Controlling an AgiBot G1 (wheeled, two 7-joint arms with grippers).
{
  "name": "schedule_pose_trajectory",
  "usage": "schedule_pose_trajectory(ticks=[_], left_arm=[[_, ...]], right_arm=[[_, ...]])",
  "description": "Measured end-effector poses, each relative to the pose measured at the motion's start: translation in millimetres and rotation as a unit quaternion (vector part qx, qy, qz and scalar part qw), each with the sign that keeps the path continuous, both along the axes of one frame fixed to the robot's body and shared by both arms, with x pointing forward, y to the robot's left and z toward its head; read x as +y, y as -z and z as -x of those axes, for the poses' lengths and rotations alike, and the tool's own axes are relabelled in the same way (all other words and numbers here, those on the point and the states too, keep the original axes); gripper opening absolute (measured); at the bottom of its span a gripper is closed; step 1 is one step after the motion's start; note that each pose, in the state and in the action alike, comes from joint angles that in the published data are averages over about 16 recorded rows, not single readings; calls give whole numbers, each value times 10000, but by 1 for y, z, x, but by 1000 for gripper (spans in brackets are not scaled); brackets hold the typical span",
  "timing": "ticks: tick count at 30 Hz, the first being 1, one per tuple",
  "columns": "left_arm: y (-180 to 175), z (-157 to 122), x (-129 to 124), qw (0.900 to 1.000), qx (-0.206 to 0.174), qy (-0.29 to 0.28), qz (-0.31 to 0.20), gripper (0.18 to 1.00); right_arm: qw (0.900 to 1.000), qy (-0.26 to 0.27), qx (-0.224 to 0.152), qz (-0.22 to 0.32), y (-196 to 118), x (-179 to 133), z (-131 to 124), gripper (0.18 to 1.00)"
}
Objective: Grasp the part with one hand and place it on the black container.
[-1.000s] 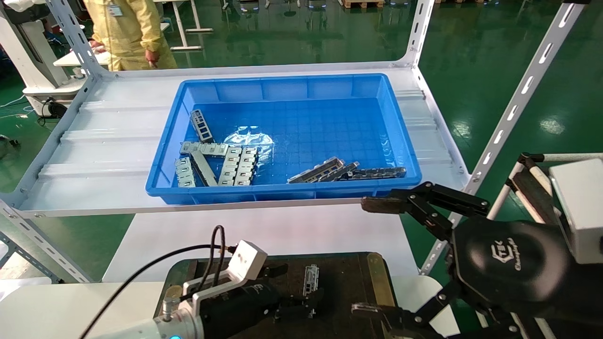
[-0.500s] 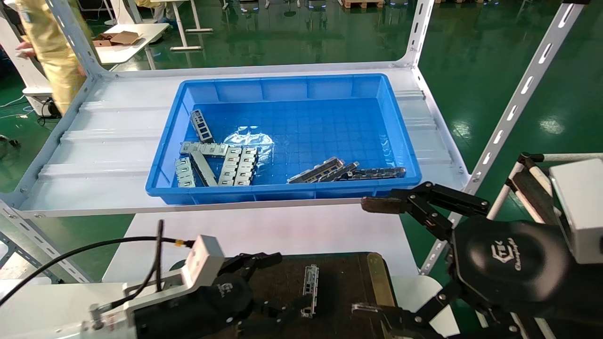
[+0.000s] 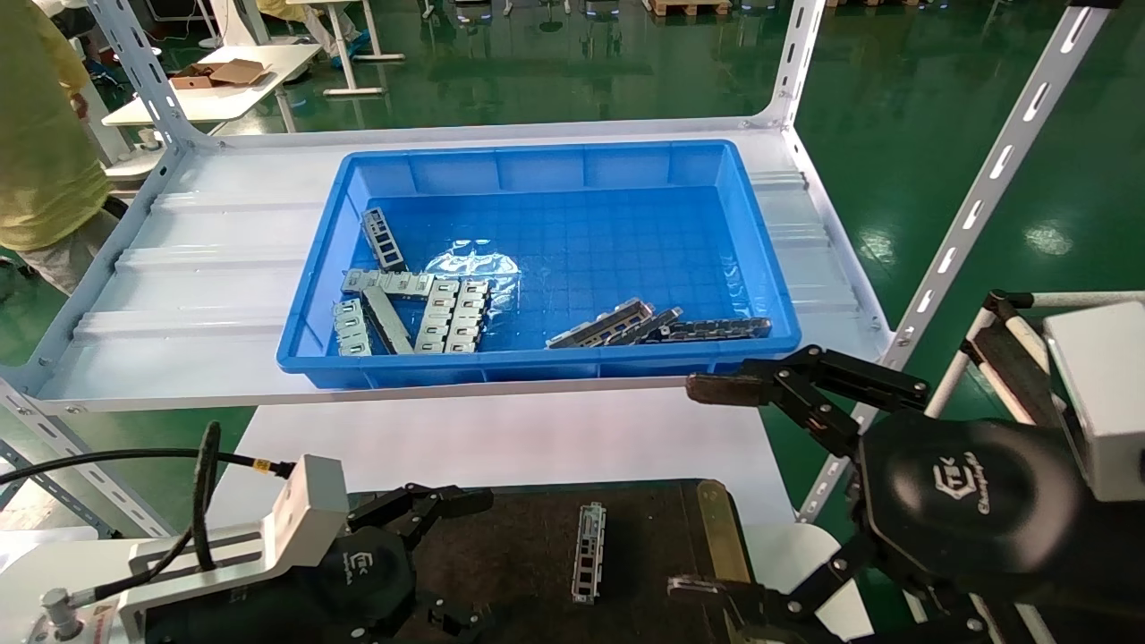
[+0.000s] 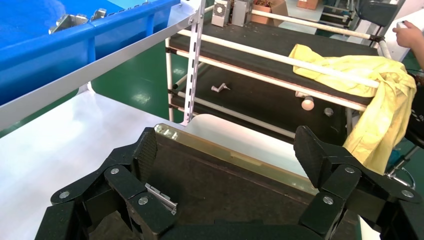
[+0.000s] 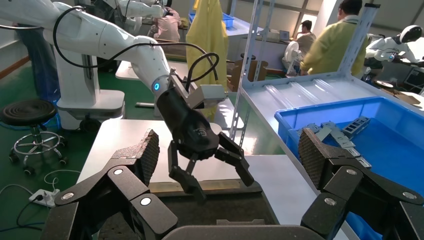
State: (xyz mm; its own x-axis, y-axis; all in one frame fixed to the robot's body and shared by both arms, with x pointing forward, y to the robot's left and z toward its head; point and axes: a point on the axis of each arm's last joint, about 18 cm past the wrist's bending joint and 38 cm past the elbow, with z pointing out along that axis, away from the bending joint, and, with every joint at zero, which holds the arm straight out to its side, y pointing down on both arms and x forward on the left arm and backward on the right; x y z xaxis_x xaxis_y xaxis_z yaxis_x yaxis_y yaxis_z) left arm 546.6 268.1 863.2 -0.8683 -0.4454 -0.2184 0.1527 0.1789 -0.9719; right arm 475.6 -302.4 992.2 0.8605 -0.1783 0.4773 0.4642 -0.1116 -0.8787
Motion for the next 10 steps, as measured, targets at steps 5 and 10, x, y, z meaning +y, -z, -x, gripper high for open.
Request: schedule_pose_trajectory(ticks=[5,10], left_arm=[[-5,5,3,10000,-41,69,-52,1001],[-7,7,4,9999,-56,104,-68,1001]], right_arm=[[10000,0,0,0,0,0,0,1001],[10000,0,0,0,0,0,0,1001]])
